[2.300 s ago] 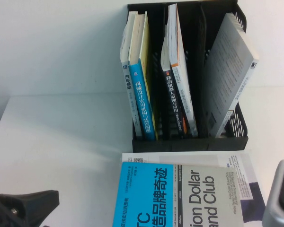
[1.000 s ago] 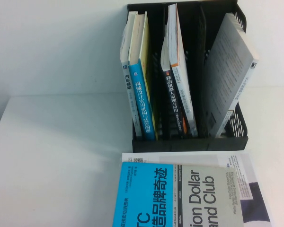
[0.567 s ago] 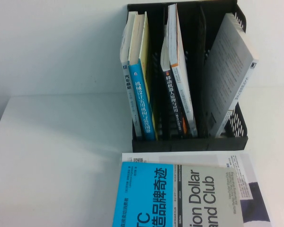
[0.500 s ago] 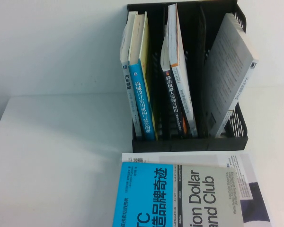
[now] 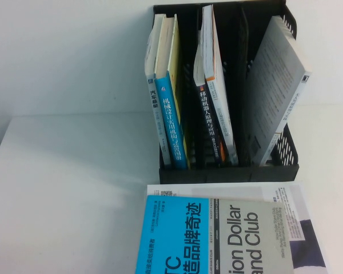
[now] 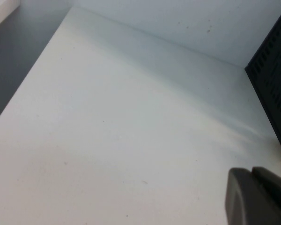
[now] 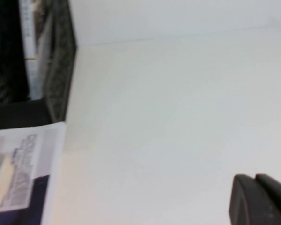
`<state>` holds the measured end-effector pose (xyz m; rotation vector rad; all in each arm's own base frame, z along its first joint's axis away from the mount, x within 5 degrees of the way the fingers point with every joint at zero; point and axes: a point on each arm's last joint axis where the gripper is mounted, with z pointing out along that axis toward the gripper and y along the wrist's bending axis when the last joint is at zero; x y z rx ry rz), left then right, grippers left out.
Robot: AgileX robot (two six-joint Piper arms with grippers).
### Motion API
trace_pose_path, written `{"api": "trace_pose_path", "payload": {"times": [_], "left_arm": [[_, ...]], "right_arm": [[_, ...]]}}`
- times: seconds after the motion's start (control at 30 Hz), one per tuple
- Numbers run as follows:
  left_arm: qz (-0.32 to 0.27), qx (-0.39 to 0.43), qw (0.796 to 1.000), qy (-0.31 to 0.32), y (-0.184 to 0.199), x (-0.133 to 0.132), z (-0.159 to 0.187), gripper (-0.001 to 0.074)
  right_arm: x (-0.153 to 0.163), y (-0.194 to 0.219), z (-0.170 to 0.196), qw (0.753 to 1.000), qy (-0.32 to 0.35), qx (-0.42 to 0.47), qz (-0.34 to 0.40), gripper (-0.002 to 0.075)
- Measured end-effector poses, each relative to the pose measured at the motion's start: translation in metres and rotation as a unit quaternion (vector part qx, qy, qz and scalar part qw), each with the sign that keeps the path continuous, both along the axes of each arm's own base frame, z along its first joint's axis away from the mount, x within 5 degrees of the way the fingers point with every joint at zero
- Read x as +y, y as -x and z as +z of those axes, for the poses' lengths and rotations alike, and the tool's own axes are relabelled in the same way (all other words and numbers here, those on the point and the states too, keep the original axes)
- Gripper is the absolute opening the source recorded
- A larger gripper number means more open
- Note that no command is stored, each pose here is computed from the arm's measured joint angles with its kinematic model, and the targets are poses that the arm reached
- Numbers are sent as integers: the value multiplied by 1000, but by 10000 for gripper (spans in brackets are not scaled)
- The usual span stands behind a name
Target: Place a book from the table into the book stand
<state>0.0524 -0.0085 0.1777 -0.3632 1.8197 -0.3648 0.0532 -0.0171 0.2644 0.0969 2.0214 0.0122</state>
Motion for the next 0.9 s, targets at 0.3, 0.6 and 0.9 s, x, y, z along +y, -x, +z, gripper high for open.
{"api": "trace_pose_path", "payload": {"times": [0.3, 0.6, 0.9], "left_arm": [[1, 0, 1000, 0, 0, 0, 0, -2], [1, 0, 1000, -2, 0, 0, 0, -2], [1, 0, 1000, -2, 0, 0, 0, -2]], "right_arm": [[-11, 7, -30, 993, 10, -38, -108, -3], [-12, 10, -84, 994, 34, -18, -105, -3], [-12, 7, -93, 993, 70, -26, -92, -3]]}}
